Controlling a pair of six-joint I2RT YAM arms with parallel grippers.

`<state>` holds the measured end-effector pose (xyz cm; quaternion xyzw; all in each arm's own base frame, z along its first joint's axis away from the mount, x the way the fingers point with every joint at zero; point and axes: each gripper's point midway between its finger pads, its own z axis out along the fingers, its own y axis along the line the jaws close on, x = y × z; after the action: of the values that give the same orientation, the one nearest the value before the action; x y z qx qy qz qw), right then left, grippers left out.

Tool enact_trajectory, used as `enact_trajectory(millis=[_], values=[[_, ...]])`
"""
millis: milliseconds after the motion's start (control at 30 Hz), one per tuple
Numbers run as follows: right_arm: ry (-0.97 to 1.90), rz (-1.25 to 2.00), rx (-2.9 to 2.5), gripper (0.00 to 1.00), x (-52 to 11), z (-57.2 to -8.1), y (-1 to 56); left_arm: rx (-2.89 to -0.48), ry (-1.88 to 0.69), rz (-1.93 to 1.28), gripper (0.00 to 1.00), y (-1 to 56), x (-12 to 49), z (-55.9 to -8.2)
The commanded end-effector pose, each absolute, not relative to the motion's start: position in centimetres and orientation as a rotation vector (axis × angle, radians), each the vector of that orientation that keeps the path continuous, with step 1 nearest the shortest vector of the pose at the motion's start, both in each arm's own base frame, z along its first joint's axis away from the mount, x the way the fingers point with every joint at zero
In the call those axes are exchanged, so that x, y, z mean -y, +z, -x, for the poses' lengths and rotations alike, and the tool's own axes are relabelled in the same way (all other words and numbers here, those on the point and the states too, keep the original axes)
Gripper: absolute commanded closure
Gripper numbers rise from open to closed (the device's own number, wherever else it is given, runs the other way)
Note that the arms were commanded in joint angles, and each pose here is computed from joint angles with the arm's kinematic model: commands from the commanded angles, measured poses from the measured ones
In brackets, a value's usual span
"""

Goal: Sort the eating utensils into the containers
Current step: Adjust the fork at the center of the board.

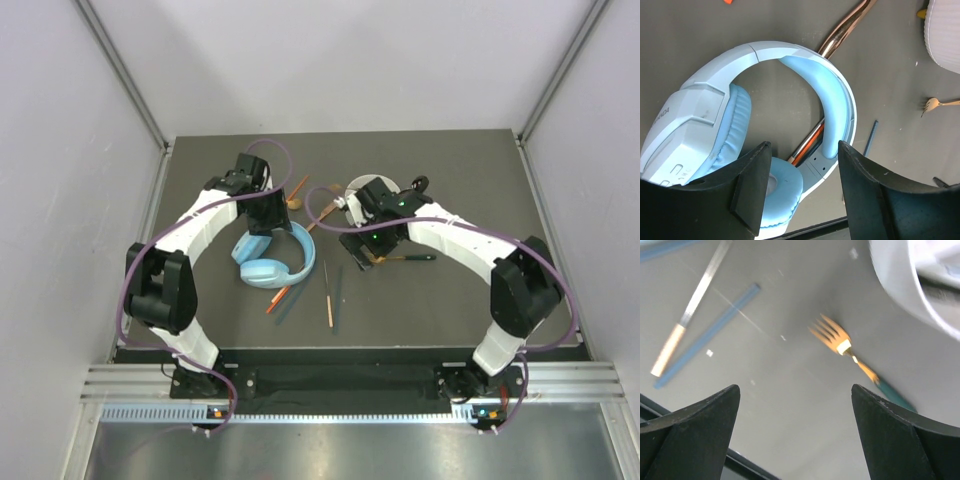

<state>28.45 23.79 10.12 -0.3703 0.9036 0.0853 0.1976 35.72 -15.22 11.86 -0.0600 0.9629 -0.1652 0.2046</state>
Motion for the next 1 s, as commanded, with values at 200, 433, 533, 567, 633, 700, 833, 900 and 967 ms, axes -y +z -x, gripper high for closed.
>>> enact_trajectory(millis=[200,433,533,567,633,700,833,900,967], values=[[-0.189,0.956,-2.652,0.06,-16.4,-29.7,7.4,-2.665,-0.511,0.157,0.39,12.5,15.6,-36.0],[-0.287,0.986,-2.657,0.05,-15.6,-31.2,5.0,-2.68,-0.513,0.157,0.39,12.1,15.7,-35.6],[-0.259,0.979,-2.679,0.05,-15.5,-31.2,4.0,-2.68,-0.518,0.16,0.39,12.2,15.7,-35.6],[-0.255,0.977,-2.7,0.05,-15.1,-31.0,3.5,-2.682,-0.522,0.161,0.39,12.1,15.8,-35.6],[-0.24,0.974,-2.714,0.05,-14.9,-30.9,3.0,-2.682,-0.522,0.161,0.39,12.1,15.8,-35.6],[-0.237,0.956,-2.726,0.05,-14.4,-30.8,2.7,-2.689,-0.522,0.162,0.39,11.9,15.8,-35.5],[-0.214,0.939,-2.759,0.05,-13.7,-30.4,1.9,-2.692,-0.525,0.161,0.39,11.8,15.8,-35.4],[-0.172,0.936,-2.776,0.05,-13.8,-30.1,1.4,-2.692,-0.527,0.161,0.39,11.8,15.9,-35.5],[-0.131,0.944,-2.782,0.05,-14.0,-29.8,1.0,-2.692,-0.535,0.158,0.39,11.9,16.0,-35.5]])
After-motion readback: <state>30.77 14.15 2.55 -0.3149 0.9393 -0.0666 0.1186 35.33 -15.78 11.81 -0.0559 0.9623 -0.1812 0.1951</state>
